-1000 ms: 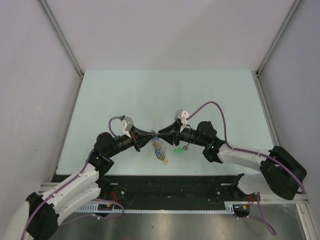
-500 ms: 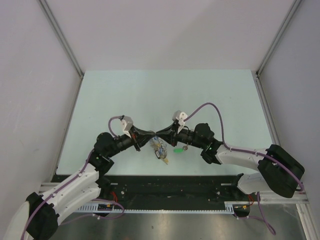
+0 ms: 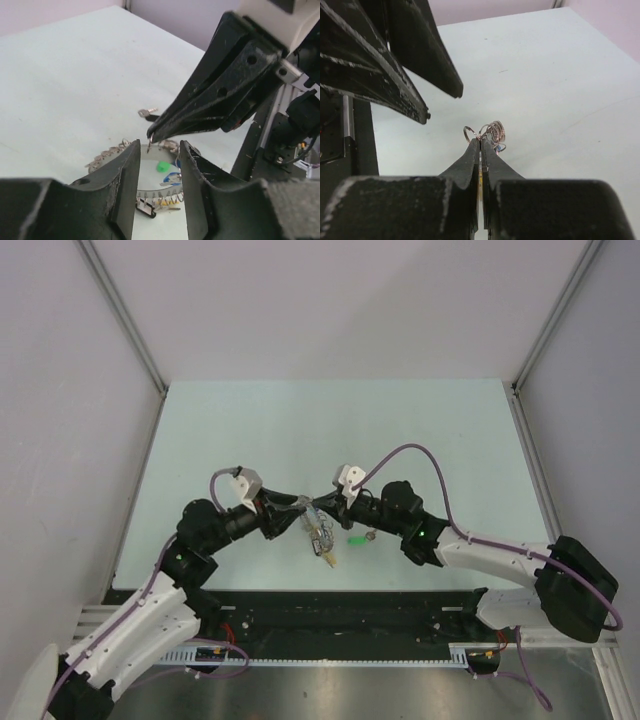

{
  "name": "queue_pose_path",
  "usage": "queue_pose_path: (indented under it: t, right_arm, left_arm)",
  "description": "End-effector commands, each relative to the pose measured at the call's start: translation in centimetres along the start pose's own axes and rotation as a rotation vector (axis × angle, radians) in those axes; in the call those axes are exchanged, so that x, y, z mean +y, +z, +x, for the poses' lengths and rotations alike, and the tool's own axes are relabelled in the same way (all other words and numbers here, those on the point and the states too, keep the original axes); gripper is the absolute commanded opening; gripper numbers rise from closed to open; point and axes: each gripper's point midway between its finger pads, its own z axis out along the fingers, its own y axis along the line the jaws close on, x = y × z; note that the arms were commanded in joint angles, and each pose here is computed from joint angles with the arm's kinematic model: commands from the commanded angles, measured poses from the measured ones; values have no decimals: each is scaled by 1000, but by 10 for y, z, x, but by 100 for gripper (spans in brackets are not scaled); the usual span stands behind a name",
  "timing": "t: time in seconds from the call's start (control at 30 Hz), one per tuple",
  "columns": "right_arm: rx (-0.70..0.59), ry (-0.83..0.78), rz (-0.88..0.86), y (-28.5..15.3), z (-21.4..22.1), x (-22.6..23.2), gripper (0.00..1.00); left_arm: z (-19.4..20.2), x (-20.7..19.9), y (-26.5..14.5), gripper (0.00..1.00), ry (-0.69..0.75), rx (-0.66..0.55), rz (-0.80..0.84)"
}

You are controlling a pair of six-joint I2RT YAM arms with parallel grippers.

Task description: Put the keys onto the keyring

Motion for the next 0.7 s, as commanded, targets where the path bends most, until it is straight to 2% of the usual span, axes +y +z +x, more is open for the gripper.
queue_pose_path:
  t: [0.0,0.03,0.13,0.23,0.37,0.53,0.67]
  right_arm:
    - [-55,-190,38,2,-49,-10,0]
    - [-38,-199,38,2,-47,-10,0]
    - [-26,-224,43,1,-48,-11,0]
    - [-6,-244,23,1,-49,-8,0]
    - [15,-273,12,0,-49,-7,0]
    - [22,-297,14,-1,-53,-5,0]
    - [26,-304,15,-1,-53,-3,0]
  left_arm:
    - [-23,3,-7,43,128,71,-32]
    - [-15,6,-11,45,118,127,-35]
    - [-14,14,-12,50,139,197,-34]
    - [-12,16,-11,55,210,257,-8]
    - [-18,11,-8,56,343,265,75]
    - [-8,0,1,53,388,288,187]
    - [-7,0,9,51,449,269,173]
